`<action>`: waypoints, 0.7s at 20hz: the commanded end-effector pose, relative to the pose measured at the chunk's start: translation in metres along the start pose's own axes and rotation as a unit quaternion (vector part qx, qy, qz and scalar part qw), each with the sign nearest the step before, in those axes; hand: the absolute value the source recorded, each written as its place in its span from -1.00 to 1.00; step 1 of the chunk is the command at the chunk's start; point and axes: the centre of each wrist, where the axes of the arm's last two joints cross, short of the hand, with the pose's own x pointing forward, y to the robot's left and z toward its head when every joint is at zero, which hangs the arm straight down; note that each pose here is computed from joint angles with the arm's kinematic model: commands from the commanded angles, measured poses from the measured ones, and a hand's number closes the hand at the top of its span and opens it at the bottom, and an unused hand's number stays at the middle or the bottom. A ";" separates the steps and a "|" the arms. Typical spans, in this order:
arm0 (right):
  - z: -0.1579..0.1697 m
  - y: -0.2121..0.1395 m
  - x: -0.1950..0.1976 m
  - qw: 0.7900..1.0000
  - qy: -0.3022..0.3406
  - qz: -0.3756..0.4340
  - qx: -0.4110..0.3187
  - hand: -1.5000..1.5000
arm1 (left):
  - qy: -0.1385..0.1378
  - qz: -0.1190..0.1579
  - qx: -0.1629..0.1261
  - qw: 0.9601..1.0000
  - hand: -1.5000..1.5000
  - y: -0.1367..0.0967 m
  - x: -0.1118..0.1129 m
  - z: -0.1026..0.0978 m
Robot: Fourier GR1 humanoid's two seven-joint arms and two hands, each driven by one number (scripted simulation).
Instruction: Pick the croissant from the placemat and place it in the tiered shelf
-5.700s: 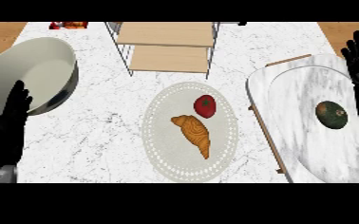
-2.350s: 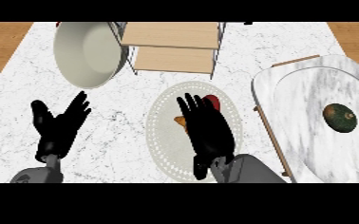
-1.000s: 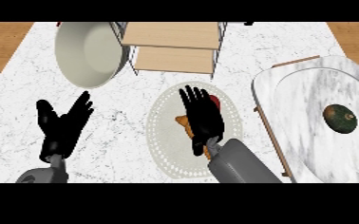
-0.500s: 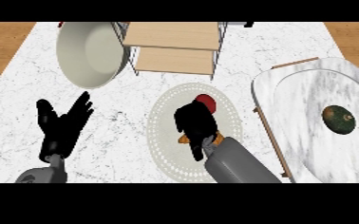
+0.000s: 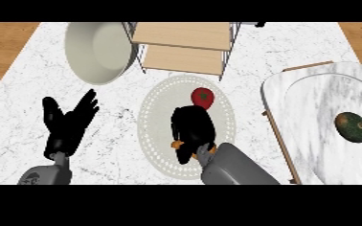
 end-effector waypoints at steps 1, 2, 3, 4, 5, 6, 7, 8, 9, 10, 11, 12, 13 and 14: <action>0.007 -0.009 0.028 0.995 0.050 -0.088 -0.027 1.00 | 0.005 -0.002 -0.008 1.000 0.00 -0.006 0.007 -0.009; 0.013 -0.020 0.041 0.992 0.030 -0.110 -0.056 1.00 | 0.018 -0.003 -0.011 1.000 0.00 -0.008 -0.010 -0.006; 0.016 -0.027 0.050 0.988 0.024 -0.131 -0.074 1.00 | 0.014 -0.003 -0.017 1.000 0.00 -0.007 0.000 -0.008; 0.020 -0.040 0.065 0.987 0.020 -0.127 -0.094 1.00 | 0.017 -0.009 -0.014 1.000 0.00 -0.009 -0.002 -0.006; 0.019 -0.052 0.076 0.983 0.007 -0.124 -0.135 1.00 | 0.019 -0.002 -0.018 1.000 0.00 -0.004 -0.008 -0.008; 0.031 -0.061 0.088 0.979 -0.005 -0.136 -0.153 1.00 | 0.015 -0.007 -0.013 1.000 0.00 -0.017 -0.006 -0.006; 0.036 -0.066 0.098 0.974 -0.009 -0.139 -0.176 1.00 | 0.020 -0.001 -0.007 1.000 0.00 -0.010 0.000 -0.010; 0.034 -0.083 0.108 0.971 0.000 -0.134 -0.198 1.00 | 0.017 -0.006 -0.007 1.000 0.00 -0.005 -0.016 0.000; 0.043 -0.088 0.119 0.968 -0.002 -0.128 -0.216 1.00 | 0.022 0.000 -0.008 1.000 0.00 -0.003 -0.007 -0.006; 0.053 -0.096 0.129 0.965 -0.011 -0.132 -0.228 1.00 | 0.020 -0.002 -0.002 1.000 0.00 -0.003 -0.011 -0.007; 0.055 -0.109 0.135 0.957 -0.010 -0.142 -0.253 1.00 | 0.028 0.000 -0.003 1.000 0.00 -0.010 -0.008 -0.004; 0.056 -0.123 0.142 0.954 0.001 -0.139 -0.267 1.00 | 0.032 0.003 0.001 0.999 0.00 0.000 -0.023 -0.002; 0.060 -0.123 0.145 0.952 0.004 -0.140 -0.273 1.00 | 0.030 0.004 0.000 1.000 0.00 -0.017 -0.010 -0.012; 0.061 -0.142 0.155 0.946 0.009 -0.139 -0.292 1.00 | 0.031 -0.001 0.006 1.000 0.00 0.002 -0.005 -0.007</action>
